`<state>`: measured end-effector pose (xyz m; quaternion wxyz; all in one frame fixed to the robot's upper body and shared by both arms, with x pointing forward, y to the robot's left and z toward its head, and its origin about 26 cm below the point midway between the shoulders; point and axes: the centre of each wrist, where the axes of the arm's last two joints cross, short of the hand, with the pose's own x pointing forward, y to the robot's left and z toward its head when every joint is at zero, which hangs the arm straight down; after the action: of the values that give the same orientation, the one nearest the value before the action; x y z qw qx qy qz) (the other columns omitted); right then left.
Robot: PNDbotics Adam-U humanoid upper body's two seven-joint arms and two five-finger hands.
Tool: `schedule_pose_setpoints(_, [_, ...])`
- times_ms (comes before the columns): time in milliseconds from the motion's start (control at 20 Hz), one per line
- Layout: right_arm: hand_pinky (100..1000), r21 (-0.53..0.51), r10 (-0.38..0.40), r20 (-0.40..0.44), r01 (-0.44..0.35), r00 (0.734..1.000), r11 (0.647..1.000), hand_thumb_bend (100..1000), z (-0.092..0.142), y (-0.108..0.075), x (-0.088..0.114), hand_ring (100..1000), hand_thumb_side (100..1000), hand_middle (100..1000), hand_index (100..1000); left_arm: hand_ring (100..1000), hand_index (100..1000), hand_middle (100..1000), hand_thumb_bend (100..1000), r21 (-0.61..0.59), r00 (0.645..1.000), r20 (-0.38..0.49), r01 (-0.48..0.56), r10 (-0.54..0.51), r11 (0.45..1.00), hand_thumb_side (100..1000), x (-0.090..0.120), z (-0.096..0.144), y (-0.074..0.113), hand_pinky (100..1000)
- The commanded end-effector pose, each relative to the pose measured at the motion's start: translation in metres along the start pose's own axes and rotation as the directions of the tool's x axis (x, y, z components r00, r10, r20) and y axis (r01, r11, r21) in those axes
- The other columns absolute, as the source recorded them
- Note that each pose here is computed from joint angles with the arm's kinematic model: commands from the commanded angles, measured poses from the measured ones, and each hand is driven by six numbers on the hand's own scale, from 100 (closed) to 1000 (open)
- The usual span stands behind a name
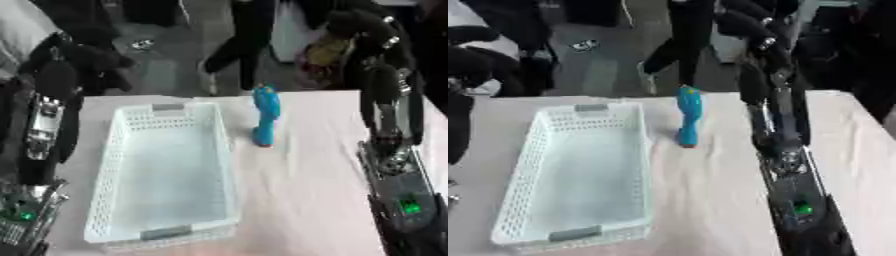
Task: Pick up objects on the table and place them in the box.
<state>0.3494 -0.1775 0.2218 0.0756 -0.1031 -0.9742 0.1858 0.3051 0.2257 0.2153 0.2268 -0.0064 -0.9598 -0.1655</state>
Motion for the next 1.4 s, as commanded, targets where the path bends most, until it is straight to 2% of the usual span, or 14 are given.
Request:
schedule_pose_setpoints(50, [760,-0.035,0.039,0.004,-0.039,0.999,0.999,164,-0.007,-0.002,0.004,788,1000,850,868,603,666,744,174,-0.006,0.999,0.025,0.022,-0.022,1.000,831,0.005,-0.005,0.006,463])
schedule_pose_setpoints(500, [736,-0.077,0.060,-0.036,-0.063,0.998,0.995,146,-0.004,-0.003,0.005,771,1000,836,852,603,667,745,174,-0.006,0.999,0.026,0.022,-0.022,1.000,831,0.005,-0.005,0.006,462])
schedule_pose_setpoints(700, [724,-0.096,0.065,-0.100,-0.075,0.993,0.993,206,-0.004,0.001,0.003,729,1000,786,829,602,667,745,174,-0.010,1.000,0.024,0.020,-0.020,1.000,832,0.005,-0.004,0.006,460])
schedule_pose_setpoints(900, [745,0.023,0.122,-0.244,-0.120,0.962,0.992,366,-0.007,0.019,-0.001,701,1000,783,868,602,667,745,174,-0.016,1.000,0.021,0.016,-0.016,1.000,832,0.005,-0.004,0.005,460])
schedule_pose_setpoints(1100, [771,0.169,0.190,-0.331,-0.140,0.924,0.976,476,-0.011,0.035,-0.003,719,1000,814,903,602,667,745,174,-0.024,1.000,0.017,0.011,-0.011,1.000,832,0.005,-0.003,0.004,460])
schedule_pose_setpoints(1200, [809,0.253,0.230,-0.357,-0.143,0.906,0.957,526,-0.011,0.043,-0.007,754,1000,849,933,603,667,745,174,-0.025,1.000,0.016,0.010,-0.009,1.000,831,0.004,-0.003,0.004,461])
schedule_pose_setpoints(1300, [818,0.337,0.280,-0.365,-0.154,0.888,0.929,534,-0.011,0.050,-0.011,762,1000,857,940,603,667,745,174,-0.027,1.000,0.014,0.008,-0.008,1.000,831,0.004,-0.003,0.004,461])
schedule_pose_setpoints(1400, [872,0.401,0.336,-0.367,-0.178,0.867,0.898,569,-0.008,0.054,-0.014,801,1000,896,971,603,667,745,174,-0.028,1.000,0.012,0.007,-0.006,1.000,831,0.004,-0.002,0.003,461])
